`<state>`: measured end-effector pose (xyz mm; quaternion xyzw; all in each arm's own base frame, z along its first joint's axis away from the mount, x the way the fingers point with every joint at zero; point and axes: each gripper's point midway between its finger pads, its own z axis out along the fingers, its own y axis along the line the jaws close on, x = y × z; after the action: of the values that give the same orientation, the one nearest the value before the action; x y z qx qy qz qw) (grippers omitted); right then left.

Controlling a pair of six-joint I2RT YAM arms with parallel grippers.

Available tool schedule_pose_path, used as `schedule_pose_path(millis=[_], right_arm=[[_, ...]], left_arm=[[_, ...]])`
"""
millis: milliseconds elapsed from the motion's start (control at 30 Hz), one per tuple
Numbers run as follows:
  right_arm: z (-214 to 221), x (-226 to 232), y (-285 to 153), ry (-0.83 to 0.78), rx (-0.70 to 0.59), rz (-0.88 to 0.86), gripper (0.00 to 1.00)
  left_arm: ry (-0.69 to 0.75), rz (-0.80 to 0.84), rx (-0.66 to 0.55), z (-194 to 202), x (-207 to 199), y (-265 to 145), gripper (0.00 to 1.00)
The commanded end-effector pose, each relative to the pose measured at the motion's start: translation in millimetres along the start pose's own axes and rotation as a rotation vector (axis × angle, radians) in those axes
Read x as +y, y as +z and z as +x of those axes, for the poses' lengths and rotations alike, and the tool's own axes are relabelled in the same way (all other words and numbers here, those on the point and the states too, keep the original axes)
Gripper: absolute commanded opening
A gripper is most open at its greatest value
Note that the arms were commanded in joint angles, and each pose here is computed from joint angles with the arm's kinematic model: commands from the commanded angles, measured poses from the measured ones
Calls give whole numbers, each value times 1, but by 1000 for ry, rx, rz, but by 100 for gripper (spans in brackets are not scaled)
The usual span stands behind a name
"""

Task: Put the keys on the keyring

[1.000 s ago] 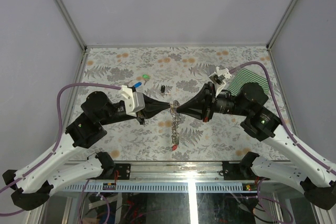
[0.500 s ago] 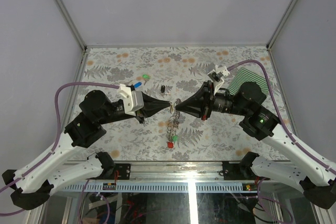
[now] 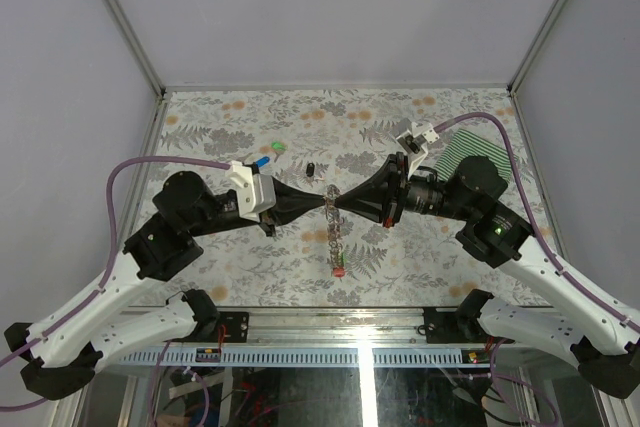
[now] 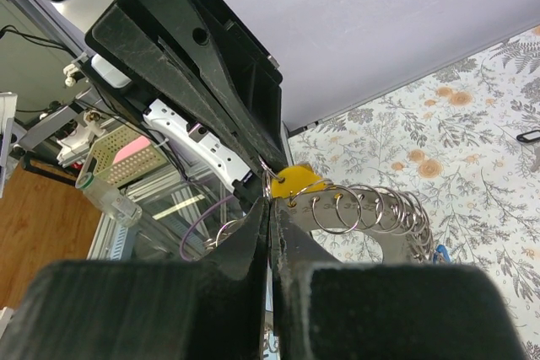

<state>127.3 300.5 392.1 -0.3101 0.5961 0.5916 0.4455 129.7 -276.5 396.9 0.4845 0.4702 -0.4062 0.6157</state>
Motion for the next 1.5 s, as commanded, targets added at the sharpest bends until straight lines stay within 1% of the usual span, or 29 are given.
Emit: schedule_pose_path(millis=[0, 500, 967, 1300, 1467], right_arm=[[-39, 20, 1, -60, -123, -54, 0], [-39, 9, 0, -33, -136, 14, 0], [-47, 10, -5, -25, -189, 27, 0], [-54, 14, -12, -24, -247, 27, 0], [-48, 18, -11, -40, -215, -3, 0]], left_arm=[[41, 18, -43, -18, -1, 0, 0], [45, 25, -42, -20, -2, -1, 0], [35, 16, -25, -14, 0, 1, 0], [29, -16, -24, -14, 4, -1, 0], [29, -67, -39, -19, 12, -4, 0]])
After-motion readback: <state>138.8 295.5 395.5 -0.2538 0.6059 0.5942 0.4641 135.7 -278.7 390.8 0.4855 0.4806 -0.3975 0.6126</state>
